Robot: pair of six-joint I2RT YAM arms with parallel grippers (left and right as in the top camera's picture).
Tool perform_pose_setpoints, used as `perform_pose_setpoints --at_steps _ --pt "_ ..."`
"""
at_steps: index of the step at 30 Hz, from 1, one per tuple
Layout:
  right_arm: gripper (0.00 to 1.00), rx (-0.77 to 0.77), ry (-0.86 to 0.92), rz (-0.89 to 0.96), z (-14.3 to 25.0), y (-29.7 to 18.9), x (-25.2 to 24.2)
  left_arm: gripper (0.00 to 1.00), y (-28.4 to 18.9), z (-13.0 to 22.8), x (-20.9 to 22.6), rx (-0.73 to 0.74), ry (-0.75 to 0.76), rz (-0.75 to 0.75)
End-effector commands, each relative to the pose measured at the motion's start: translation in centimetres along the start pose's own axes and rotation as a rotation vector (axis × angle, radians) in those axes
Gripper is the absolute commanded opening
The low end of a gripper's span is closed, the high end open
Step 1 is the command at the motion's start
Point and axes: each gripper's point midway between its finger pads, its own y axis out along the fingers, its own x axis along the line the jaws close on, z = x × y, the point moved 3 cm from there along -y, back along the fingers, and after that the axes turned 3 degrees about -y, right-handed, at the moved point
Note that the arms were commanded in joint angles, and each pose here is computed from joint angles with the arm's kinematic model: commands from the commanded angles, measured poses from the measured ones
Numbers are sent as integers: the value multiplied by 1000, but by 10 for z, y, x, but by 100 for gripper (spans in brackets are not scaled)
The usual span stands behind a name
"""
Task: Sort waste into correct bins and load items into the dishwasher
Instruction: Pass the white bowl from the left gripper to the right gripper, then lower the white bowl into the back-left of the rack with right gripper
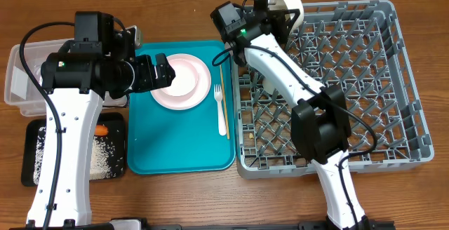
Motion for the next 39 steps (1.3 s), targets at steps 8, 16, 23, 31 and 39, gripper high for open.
perform_pose_setpoints --at_steps 8,16,23,31,39 --pt "4 -23 -136 -32 3 -18 14 100 -4 -4 -2 -18 25 -2" --pt "4 -18 -155 -71 6 -23 19 100 -4 -4 -2 -18 25 -2" --pt "4 -16 -168 -27 6 -15 12 100 -4 -4 -2 -18 25 -2" --pt "4 -12 -186 66 4 3 -2 100 -4 -4 -2 -18 25 -2" --pt "4 22 -190 -6 10 8 7 100 -4 -4 -2 -18 25 -2"
